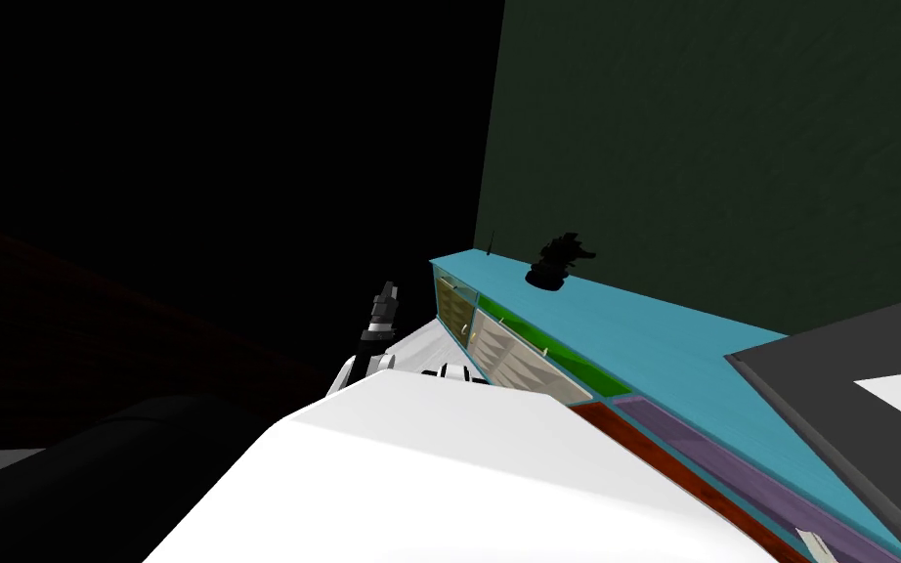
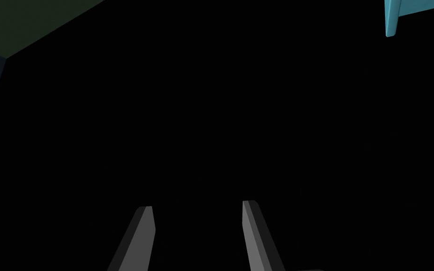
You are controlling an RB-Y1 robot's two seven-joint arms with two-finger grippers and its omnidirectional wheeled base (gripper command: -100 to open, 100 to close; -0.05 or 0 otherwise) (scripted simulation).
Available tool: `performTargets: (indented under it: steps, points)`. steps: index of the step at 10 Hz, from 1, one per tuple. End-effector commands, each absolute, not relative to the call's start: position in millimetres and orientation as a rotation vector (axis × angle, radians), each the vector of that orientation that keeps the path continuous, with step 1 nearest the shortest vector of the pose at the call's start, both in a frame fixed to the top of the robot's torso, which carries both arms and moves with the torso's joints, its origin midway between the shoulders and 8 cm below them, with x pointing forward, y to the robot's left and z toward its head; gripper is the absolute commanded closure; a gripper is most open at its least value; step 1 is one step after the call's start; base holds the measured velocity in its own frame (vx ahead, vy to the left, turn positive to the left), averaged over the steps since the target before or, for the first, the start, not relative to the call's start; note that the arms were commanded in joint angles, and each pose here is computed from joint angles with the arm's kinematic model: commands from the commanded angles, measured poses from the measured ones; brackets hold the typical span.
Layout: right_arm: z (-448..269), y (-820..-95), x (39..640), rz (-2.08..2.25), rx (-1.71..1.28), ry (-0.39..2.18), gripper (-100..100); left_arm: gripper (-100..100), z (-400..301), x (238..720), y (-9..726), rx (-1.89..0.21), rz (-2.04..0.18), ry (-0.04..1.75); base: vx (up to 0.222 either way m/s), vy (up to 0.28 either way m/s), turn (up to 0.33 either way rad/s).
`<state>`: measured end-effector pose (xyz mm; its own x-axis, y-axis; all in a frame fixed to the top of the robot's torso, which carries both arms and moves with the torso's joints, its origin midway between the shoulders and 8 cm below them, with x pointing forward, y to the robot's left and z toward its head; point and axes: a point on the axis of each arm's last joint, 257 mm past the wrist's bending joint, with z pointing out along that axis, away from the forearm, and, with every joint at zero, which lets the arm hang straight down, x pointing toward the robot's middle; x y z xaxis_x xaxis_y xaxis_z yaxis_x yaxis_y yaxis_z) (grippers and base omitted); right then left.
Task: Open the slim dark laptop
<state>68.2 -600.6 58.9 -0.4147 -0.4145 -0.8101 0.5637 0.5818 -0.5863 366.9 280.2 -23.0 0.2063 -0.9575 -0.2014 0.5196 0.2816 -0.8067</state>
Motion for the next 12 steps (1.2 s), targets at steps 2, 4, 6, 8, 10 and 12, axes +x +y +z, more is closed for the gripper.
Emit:
performTargets:
  steps: [2, 4, 6, 8, 10, 12]
  points:
    - [56.6, -606.5, 65.3, -0.980, 0.248, 1.647, 100, 0, -23.0, 366.9, 280.2, -0.673, -1.144, 0.798, -0.062, -0.038, 0.010]
    - [55.4, -609.1, 64.4, -0.923, 0.312, 1.625, 100, 0, -23.0, 366.9, 280.2, -0.673, -1.144, 0.798, -0.057, -0.043, 0.013]
    - [55.0, -608.8, 65.6, -0.910, 0.318, 1.621, 100, 0, -23.0, 366.9, 280.2, -0.673, -1.144, 0.798, -0.041, -0.032, 0.013]
    - [43.9, -617.0, 62.3, -0.817, 0.424, 1.578, 100, 0, -23.0, 366.9, 280.1, -0.673, -1.144, 0.798, -0.048, -0.018, 0.039]
    - [31.6, -625.1, 59.2, -0.729, 0.523, 1.536, 100, 0, -23.0, 366.9, 280.1, -0.673, -1.144, 0.798, -0.070, -0.029, 0.038]
    - [22.9, -630.1, 57.6, -0.670, 0.587, 1.505, 100, 0, -23.0, 366.9, 280.2, -0.673, -1.144, 0.798, -0.065, -0.033, 0.027]
